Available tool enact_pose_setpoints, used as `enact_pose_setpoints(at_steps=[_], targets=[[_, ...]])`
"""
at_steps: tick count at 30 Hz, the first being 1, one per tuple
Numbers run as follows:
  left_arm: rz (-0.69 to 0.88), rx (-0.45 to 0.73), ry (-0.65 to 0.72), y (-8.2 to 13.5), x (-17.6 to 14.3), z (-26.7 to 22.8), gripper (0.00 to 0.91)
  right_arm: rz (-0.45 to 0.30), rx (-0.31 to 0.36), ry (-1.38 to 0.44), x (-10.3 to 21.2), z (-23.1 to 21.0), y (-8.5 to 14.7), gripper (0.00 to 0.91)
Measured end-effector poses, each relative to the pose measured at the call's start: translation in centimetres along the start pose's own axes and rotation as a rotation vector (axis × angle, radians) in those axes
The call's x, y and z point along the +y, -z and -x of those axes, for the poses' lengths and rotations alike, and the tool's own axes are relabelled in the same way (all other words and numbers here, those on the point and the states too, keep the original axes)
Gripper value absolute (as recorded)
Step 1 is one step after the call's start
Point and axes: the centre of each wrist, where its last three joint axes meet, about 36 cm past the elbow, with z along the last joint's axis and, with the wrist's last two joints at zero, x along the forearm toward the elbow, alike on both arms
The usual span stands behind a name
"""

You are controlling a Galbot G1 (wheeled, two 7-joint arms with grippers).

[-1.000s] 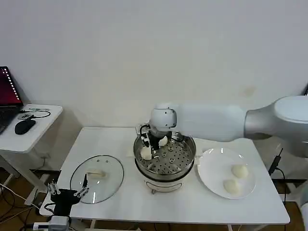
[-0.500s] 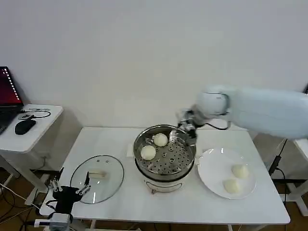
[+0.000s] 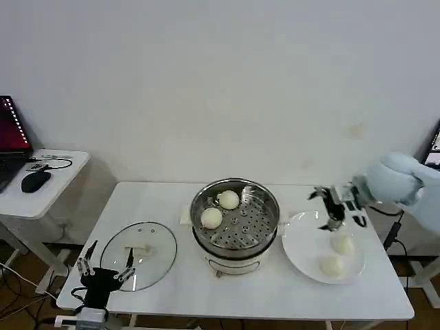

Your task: Take steamed baozi put them in steamer then cover it.

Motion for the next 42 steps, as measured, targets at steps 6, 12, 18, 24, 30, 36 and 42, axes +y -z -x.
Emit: enact_pose_setpoints(at_steps=[6, 12, 18, 24, 30, 36, 42], targets=[[-0.002, 0.017, -0.005, -0.4, -0.3, -0.2, 0.907, -0.022, 0.052, 0.076, 2.4, 1.8, -1.9, 0.907], [0.003, 0.022, -0.004, -0.6, -0.2, -0.2, 0.907, -0.029, 0.076, 0.14, 3.9, 4.1, -2.6, 0.907], [0.008, 0.03, -0.002, -0.8, -0.1, -0.1, 0.907, -0.026, 0.079, 0.197, 4.8, 6.7, -2.9, 0.907], [0.01, 0.034, 0.002, -1.0, 0.0, 0.0, 0.907, -0.024, 0.083, 0.23, 5.3, 8.9, -2.7, 0.907], [0.008, 0.039, 0.003, -1.1, 0.0, -0.1, 0.907, -0.014, 0.086, 0.245, 5.3, 10.9, -2.6, 0.907], [0.01, 0.042, 0.006, -1.1, 0.2, -0.2, 0.907, 0.002, 0.098, 0.248, 5.1, 12.4, -2.7, 0.856], [0.012, 0.042, 0.01, -1.2, 0.3, -0.1, 0.907, 0.02, 0.101, 0.255, 4.8, 13.3, -2.7, 0.766]])
